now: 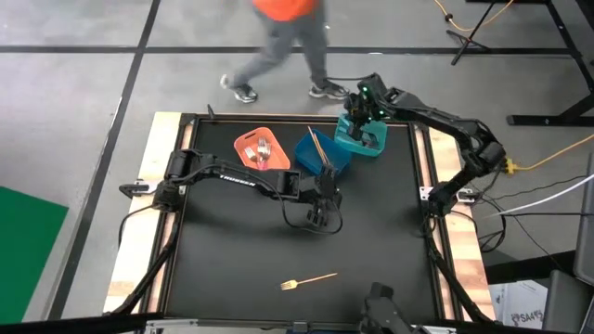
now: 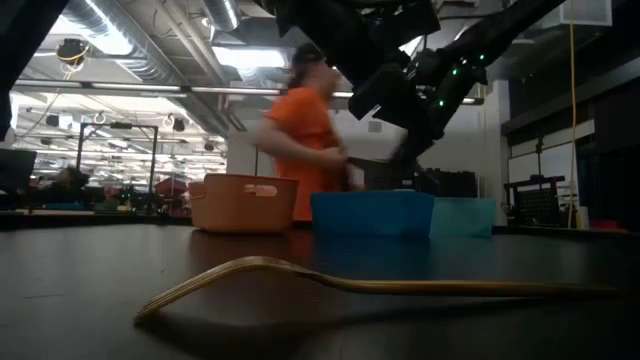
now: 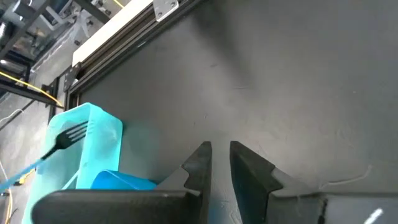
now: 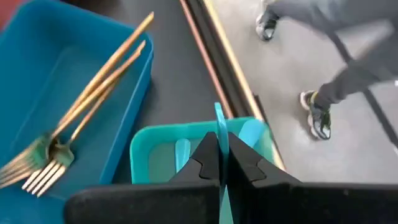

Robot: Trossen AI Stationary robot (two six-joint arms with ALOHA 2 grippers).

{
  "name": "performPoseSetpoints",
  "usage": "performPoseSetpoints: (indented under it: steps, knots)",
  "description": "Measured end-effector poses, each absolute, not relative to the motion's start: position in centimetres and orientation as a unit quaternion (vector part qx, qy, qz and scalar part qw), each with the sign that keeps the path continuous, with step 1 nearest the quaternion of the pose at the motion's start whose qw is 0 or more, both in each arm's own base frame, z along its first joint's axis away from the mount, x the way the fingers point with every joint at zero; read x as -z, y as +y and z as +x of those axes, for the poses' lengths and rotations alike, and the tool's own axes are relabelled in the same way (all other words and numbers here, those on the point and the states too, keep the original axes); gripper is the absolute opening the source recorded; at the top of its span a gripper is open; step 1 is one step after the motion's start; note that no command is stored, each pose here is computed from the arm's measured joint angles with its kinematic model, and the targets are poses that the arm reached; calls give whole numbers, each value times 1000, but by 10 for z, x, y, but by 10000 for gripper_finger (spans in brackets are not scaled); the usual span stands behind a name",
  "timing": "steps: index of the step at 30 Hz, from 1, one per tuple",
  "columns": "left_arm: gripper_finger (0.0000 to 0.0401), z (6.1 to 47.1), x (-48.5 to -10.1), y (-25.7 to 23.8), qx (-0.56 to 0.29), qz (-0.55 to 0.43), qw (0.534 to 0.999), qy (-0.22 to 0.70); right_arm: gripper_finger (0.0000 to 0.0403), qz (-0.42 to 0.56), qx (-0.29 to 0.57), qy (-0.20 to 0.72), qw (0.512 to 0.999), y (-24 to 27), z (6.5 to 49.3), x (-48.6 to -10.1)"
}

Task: Sort silverware by color (type)
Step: Put the blue fork into the green bin

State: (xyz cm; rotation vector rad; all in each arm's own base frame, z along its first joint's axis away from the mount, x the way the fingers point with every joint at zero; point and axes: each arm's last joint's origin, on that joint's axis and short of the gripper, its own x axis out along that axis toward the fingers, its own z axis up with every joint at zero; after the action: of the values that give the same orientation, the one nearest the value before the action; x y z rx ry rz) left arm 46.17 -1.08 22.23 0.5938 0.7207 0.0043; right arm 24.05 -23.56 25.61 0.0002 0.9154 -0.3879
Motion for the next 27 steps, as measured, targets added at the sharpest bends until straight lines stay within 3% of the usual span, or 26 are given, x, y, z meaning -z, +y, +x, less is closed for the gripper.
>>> performPoseSetpoints:
  steps: [12, 27]
  knots:
    - [50, 462, -222, -11, -2, 286, 893, 348, 0, 18, 178, 473, 863, -243, 249, -230]
    - [50, 462, -222, -11, -2, 286, 893, 348, 19, 7, 204, 489, 848, -245, 248, -228]
